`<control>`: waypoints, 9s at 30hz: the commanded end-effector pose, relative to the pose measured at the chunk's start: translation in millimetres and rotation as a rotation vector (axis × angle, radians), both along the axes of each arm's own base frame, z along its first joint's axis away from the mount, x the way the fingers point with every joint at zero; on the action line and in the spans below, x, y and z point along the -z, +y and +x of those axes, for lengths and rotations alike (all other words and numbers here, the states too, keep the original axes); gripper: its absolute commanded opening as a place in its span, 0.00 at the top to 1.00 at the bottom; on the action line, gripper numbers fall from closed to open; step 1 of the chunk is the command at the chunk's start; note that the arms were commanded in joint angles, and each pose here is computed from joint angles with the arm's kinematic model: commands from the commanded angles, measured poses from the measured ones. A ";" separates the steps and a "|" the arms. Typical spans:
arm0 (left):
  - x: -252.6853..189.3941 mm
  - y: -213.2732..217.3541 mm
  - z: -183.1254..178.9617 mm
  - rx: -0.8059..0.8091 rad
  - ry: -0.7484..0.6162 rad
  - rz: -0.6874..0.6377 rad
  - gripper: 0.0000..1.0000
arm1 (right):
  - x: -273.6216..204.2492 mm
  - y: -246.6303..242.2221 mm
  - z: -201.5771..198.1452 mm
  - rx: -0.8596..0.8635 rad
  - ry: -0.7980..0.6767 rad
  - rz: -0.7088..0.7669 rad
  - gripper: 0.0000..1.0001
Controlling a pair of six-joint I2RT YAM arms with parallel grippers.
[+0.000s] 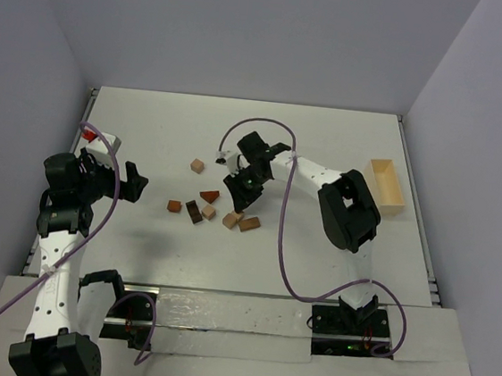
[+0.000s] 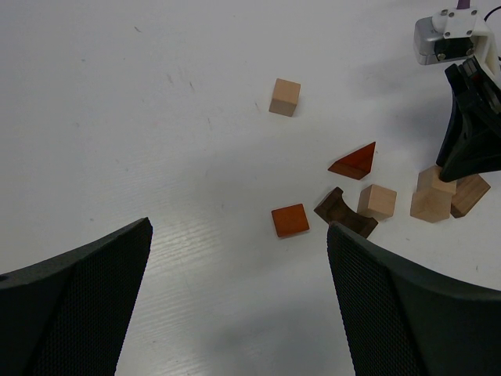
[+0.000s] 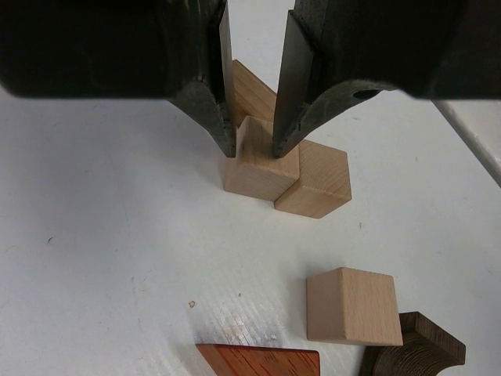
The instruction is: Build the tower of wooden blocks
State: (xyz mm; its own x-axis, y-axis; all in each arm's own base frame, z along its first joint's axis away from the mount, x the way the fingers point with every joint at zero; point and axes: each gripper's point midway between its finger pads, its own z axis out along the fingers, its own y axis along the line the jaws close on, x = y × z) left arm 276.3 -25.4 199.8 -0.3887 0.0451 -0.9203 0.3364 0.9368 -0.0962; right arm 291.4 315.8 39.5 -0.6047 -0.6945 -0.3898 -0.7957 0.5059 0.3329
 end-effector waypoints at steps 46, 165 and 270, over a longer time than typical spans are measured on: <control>-5.9 4.6 4.1 -0.025 -0.017 -0.002 0.01 | -50.0 -9.6 -15.8 0.384 -0.158 -0.197 0.00; 1.5 14.2 12.2 -0.086 0.020 -0.008 0.01 | 14.2 -1.3 66.0 0.877 0.104 -0.286 0.65; -4.2 -18.0 -8.9 0.163 -0.043 0.027 0.05 | -29.6 -7.0 62.2 -0.680 -0.394 0.021 0.23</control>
State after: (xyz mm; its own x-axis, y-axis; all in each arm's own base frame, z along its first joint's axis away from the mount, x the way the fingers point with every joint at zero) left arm 263.9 -45.8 199.2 -0.3536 0.1256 -0.9269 0.4900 0.8690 -0.0692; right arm 347.5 303.2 71.5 0.0822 -0.8651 -0.4948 -0.9952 -0.0975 0.0050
